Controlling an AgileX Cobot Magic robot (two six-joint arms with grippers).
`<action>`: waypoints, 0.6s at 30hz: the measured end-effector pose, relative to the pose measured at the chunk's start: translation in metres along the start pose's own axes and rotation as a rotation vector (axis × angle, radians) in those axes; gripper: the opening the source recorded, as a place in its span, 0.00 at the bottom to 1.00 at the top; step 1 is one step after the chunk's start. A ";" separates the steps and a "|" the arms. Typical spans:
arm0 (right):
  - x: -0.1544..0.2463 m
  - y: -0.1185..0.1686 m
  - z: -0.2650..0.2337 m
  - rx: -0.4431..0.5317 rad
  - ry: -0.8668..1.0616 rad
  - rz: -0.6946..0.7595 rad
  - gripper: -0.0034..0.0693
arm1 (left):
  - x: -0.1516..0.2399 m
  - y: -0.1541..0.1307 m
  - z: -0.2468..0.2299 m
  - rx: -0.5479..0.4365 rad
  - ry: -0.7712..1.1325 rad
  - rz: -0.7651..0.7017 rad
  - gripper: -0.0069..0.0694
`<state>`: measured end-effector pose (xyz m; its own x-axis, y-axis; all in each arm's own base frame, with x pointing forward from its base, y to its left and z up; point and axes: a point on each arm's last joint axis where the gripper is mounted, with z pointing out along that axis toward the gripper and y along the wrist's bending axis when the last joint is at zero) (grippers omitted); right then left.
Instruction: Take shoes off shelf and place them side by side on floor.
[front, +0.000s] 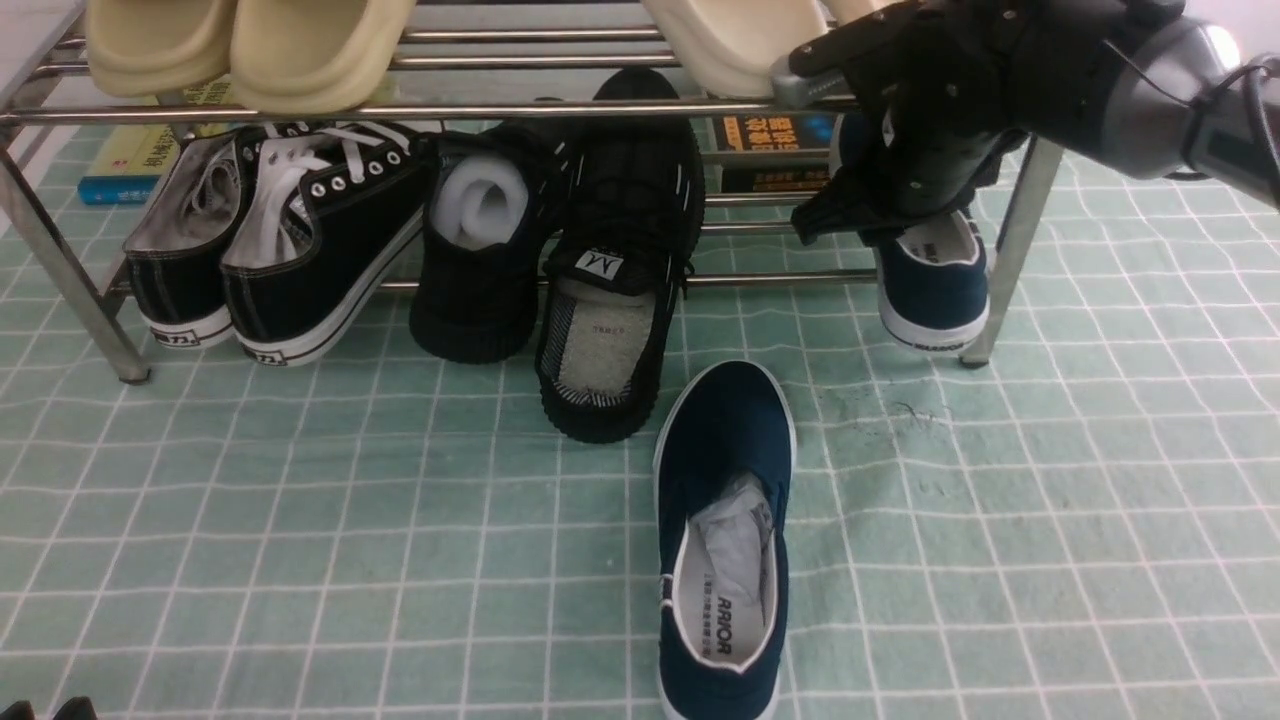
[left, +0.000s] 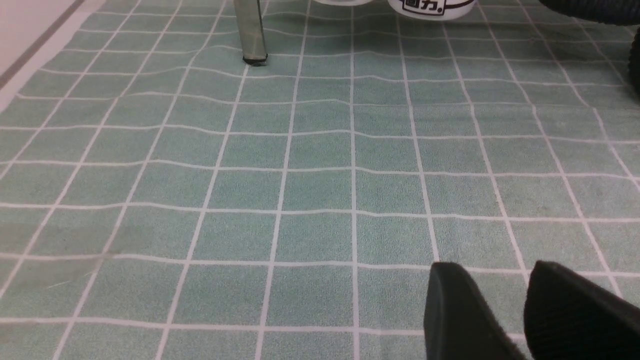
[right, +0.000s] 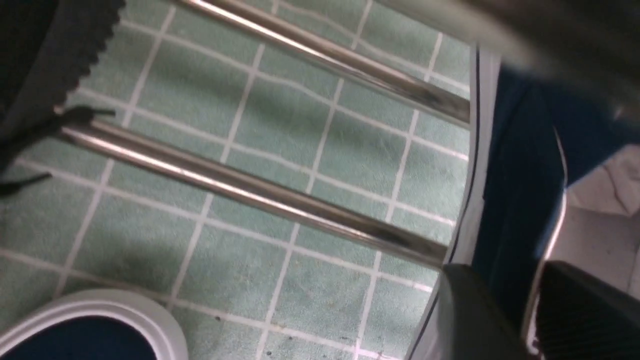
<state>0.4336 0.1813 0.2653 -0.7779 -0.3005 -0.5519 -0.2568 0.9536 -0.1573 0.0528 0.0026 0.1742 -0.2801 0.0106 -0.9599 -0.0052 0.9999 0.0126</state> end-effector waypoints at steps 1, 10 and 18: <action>0.000 0.000 0.000 0.000 0.000 0.002 0.29 | 0.000 0.000 0.000 0.000 0.000 0.000 0.41; 0.000 -0.001 -0.002 0.004 0.006 0.008 0.09 | 0.000 0.000 0.000 0.000 0.000 0.000 0.41; 0.002 -0.006 -0.027 0.004 0.047 0.034 0.09 | 0.000 0.000 0.000 0.000 0.000 0.000 0.41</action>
<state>0.4181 0.1740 0.2873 -0.8125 -0.2683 -0.5175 -0.2272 0.9633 -0.1427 0.0528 0.0026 0.1742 -0.2801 0.0106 -0.9599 -0.0052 0.9999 0.0126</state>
